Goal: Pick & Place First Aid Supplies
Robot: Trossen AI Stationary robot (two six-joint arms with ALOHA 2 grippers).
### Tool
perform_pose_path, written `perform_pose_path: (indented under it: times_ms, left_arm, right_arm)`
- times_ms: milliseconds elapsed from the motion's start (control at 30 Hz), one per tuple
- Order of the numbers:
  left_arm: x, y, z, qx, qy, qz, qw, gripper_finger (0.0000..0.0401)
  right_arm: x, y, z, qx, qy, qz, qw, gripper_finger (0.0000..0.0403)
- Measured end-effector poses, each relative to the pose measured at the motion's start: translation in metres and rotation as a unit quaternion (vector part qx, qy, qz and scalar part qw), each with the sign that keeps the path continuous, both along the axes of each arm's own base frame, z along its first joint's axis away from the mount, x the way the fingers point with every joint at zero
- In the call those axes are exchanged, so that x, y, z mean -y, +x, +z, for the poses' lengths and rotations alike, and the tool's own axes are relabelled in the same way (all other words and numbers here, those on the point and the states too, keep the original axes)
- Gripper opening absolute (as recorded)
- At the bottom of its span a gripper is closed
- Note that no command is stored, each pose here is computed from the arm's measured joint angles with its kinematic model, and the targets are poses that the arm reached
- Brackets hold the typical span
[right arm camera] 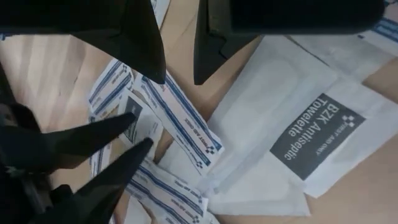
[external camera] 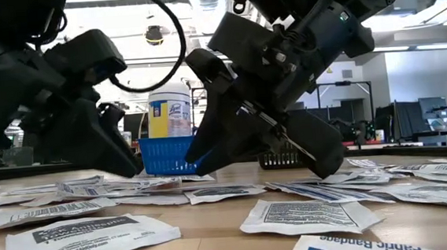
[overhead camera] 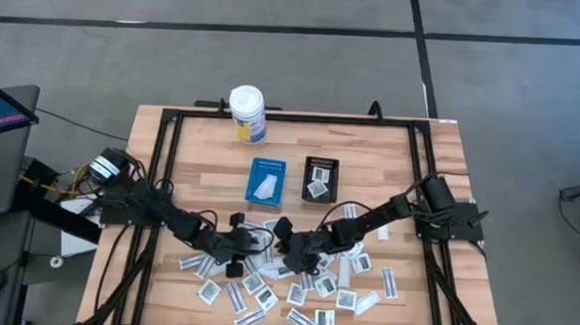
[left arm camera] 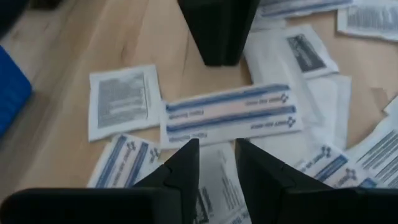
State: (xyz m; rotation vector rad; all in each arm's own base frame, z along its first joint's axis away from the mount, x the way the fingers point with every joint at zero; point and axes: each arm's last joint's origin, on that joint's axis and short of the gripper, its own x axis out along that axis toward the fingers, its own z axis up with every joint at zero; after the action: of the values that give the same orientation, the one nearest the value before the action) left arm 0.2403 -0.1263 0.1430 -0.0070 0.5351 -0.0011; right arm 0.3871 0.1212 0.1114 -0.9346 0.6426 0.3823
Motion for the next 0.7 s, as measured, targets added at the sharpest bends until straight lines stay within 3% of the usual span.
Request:
perform_pose_path:
  times_ms: [367,700]
  left_arm:
    - [-0.016,0.013,0.007,0.030,-0.037,0.009,0.999,0.0163]
    - [-0.024,0.025,-0.014,0.006,-0.047,0.007,0.999,0.0191]
  right_arm:
    - [-0.002,0.002,0.002,0.013,0.014,0.009,1.000,0.0077]
    - [-0.004,0.000,0.001,0.009,0.011,0.015,1.000,0.0077]
